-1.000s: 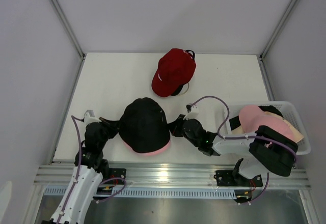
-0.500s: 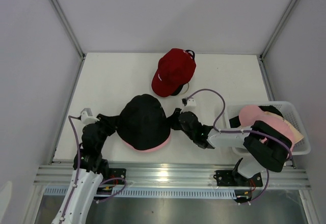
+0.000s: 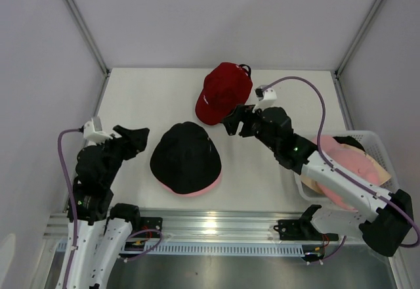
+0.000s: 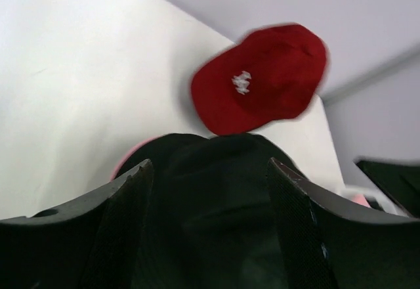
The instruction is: Stack the hats
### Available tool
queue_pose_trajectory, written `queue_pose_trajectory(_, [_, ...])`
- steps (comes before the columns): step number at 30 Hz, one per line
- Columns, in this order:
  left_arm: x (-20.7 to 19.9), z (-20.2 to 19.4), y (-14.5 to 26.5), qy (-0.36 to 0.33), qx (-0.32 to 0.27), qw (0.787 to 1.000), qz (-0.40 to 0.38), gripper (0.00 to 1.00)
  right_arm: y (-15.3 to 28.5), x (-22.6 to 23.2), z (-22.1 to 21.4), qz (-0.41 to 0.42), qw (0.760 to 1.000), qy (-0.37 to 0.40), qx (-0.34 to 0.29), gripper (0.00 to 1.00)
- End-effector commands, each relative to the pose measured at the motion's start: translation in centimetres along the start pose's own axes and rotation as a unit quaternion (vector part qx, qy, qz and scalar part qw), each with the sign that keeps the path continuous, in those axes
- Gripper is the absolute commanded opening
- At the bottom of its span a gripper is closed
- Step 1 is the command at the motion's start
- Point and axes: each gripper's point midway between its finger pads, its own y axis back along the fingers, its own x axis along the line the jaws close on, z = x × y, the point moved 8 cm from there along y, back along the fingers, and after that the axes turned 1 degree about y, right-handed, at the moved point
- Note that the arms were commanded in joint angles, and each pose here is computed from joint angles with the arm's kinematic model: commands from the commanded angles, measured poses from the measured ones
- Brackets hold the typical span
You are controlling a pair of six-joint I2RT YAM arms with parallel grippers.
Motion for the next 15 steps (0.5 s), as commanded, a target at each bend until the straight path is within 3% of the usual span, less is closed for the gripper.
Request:
queue_pose_trajectory(1, [-4.2,1.3,1.2,-0.085,0.057,0.982,-0.155,0.73,0.6,1.7,0.4,0.089,0.994,0.040,0.055,0.78])
queue_pose_trajectory(5, [-5.4,0.8,0.1,-0.111,0.140,0.964,-0.197,0.69,-0.7,3.3,-0.2,0.133,0.986,0.033,0.096,0.79])
queue_pose_trajectory(11, [-5.1,-0.9,0.1,-0.145,0.204,0.944,-0.217,0.69,-2.4,5.2,-1.9,0.171,0.977,0.018,0.127,0.83])
queue_pose_trajectory(15, [-5.1,-2.5,0.7,-0.178,0.245,0.916,-0.265,0.69,-3.5,5.7,-2.7,0.180,0.972,0.004,0.152,0.85])
